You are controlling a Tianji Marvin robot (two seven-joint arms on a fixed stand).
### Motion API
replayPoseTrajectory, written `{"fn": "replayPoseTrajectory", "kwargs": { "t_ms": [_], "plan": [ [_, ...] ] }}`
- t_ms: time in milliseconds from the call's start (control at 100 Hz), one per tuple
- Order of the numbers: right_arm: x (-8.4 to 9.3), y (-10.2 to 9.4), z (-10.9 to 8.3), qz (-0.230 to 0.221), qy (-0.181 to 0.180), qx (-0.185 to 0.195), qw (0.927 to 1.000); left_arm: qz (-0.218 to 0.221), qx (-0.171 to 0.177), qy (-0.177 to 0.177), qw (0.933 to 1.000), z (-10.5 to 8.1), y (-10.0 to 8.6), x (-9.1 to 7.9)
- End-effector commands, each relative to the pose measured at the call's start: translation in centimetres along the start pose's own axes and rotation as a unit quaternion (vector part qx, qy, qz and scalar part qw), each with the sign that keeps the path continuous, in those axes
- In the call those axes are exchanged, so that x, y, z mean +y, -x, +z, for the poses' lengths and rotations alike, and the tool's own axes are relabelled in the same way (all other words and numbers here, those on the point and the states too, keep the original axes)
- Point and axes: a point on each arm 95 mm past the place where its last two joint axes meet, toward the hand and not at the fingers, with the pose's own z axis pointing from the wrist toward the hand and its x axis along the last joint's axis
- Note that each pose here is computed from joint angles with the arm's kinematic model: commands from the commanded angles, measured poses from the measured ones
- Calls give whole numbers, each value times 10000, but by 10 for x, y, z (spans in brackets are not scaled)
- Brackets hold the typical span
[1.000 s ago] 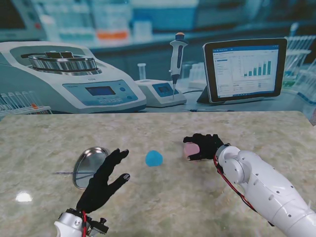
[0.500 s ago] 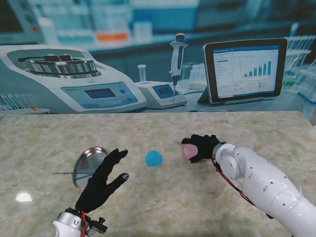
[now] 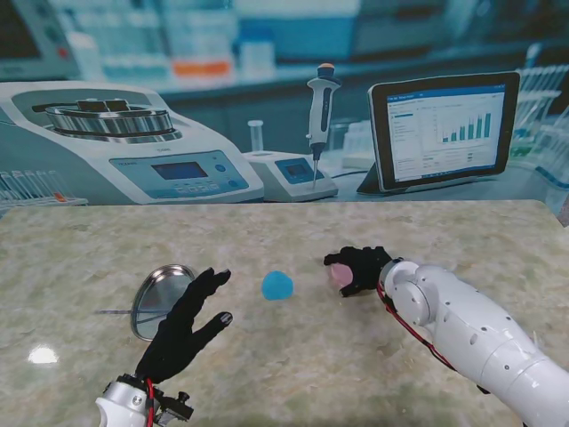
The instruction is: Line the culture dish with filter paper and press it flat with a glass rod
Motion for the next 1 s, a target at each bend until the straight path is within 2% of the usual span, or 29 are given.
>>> {"fn": "replayPoseTrajectory", "kwargs": {
  "t_ms": [0,990],
  "plan": [
    [-3,-1,1,-24,-33,-4,10000,-1,-17,36,10000,-1,0,1],
    [-11,-2,8,-201,2,117,9997,-89,-10,44,10000,-1,2,-3]
  ]
}}
